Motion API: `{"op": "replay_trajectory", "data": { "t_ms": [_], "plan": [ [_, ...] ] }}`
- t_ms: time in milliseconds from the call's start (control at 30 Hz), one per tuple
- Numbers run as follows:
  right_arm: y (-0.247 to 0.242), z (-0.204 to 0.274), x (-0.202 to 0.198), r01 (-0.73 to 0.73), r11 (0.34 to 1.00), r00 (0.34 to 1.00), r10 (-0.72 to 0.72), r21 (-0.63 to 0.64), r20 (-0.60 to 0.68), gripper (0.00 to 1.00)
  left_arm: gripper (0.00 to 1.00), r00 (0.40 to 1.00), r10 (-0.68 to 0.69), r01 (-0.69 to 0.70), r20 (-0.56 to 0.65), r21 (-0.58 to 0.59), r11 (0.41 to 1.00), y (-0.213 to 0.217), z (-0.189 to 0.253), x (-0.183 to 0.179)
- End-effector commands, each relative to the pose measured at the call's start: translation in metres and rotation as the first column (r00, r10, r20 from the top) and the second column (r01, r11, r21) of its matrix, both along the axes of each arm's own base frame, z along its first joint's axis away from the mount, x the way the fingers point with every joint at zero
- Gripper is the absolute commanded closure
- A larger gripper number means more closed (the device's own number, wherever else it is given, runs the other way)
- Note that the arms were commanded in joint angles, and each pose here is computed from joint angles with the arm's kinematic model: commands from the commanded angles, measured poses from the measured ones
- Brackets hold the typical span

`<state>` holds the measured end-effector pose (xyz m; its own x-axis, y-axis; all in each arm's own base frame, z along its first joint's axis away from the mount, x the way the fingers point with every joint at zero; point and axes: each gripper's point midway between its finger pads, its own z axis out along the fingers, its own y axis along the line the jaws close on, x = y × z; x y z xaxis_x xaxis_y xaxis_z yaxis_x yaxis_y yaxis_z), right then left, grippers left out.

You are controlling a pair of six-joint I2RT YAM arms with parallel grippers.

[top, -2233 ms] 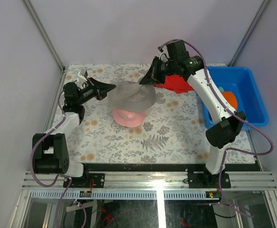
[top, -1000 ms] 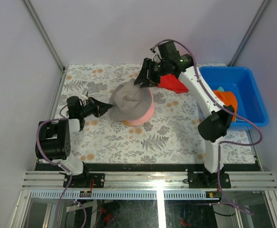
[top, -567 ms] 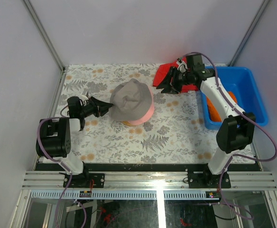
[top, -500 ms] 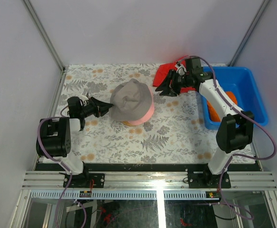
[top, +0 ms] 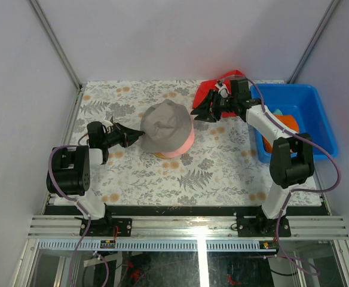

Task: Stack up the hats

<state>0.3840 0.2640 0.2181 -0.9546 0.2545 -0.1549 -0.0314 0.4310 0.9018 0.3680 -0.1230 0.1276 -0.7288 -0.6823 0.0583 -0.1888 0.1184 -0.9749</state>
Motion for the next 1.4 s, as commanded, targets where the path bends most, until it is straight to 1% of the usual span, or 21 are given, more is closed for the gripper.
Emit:
{"op": "replay_trajectory", "data": {
  "t_ms": [0, 267, 467, 933, 1033, 1067, 1167, 1233, 1267, 1367],
  "plan": [
    [0.005, -0.007, 0.009, -0.027, 1.000, 0.999, 0.027, 0.014, 0.018, 0.52, 0.92, 0.998, 0.006, -0.007, 0.066, 0.003, 1.000, -0.004, 0.012, 0.012],
    [0.006, -0.027, 0.011, -0.036, 0.999, 0.999, 0.036, 0.006, -0.015, 0.51, 0.92, 0.998, 0.005, -0.005, 0.070, 0.004, 1.000, -0.006, 0.016, 0.015],
    [0.010, -0.025, 0.009, -0.046, 0.998, 0.999, 0.047, 0.035, -0.025, 0.51, 0.92, 0.998, 0.001, -0.001, 0.063, 0.008, 1.000, -0.007, 0.013, 0.015],
    [0.027, -0.033, 0.002, -0.075, 0.996, 0.996, 0.077, 0.054, -0.047, 0.51, 0.92, 0.999, -0.007, 0.007, 0.047, 0.010, 1.000, -0.013, 0.008, 0.015],
    [0.032, -0.029, 0.003, -0.079, 0.994, 0.996, 0.082, 0.070, -0.044, 0.55, 0.92, 0.999, -0.006, 0.005, 0.045, 0.011, 1.000, -0.013, 0.007, 0.015],
    [0.033, -0.028, 0.003, -0.081, 0.994, 0.995, 0.085, 0.077, -0.043, 0.58, 0.92, 0.999, -0.006, 0.006, 0.045, 0.011, 1.000, -0.013, 0.007, 0.015],
    [0.034, -0.030, 0.002, -0.079, 0.994, 0.995, 0.084, 0.081, -0.056, 0.78, 0.93, 0.999, -0.004, 0.004, 0.043, 0.011, 1.000, -0.012, 0.006, 0.015],
    [0.033, -0.034, 0.000, -0.079, 0.994, 0.994, 0.084, 0.074, -0.064, 0.88, 0.92, 0.999, -0.006, 0.006, 0.039, 0.012, 1.000, -0.013, 0.004, 0.015],
    [0.032, -0.038, -0.001, -0.078, 0.995, 0.994, 0.083, 0.068, -0.071, 0.90, 0.93, 0.999, -0.007, 0.007, 0.037, 0.013, 1.000, -0.013, 0.003, 0.015],
    [0.027, -0.055, -0.002, -0.064, 0.996, 0.992, 0.070, 0.056, -0.102, 0.93, 0.93, 1.000, -0.009, 0.008, 0.028, 0.020, 1.000, -0.013, -0.004, 0.014]
  ]
}}
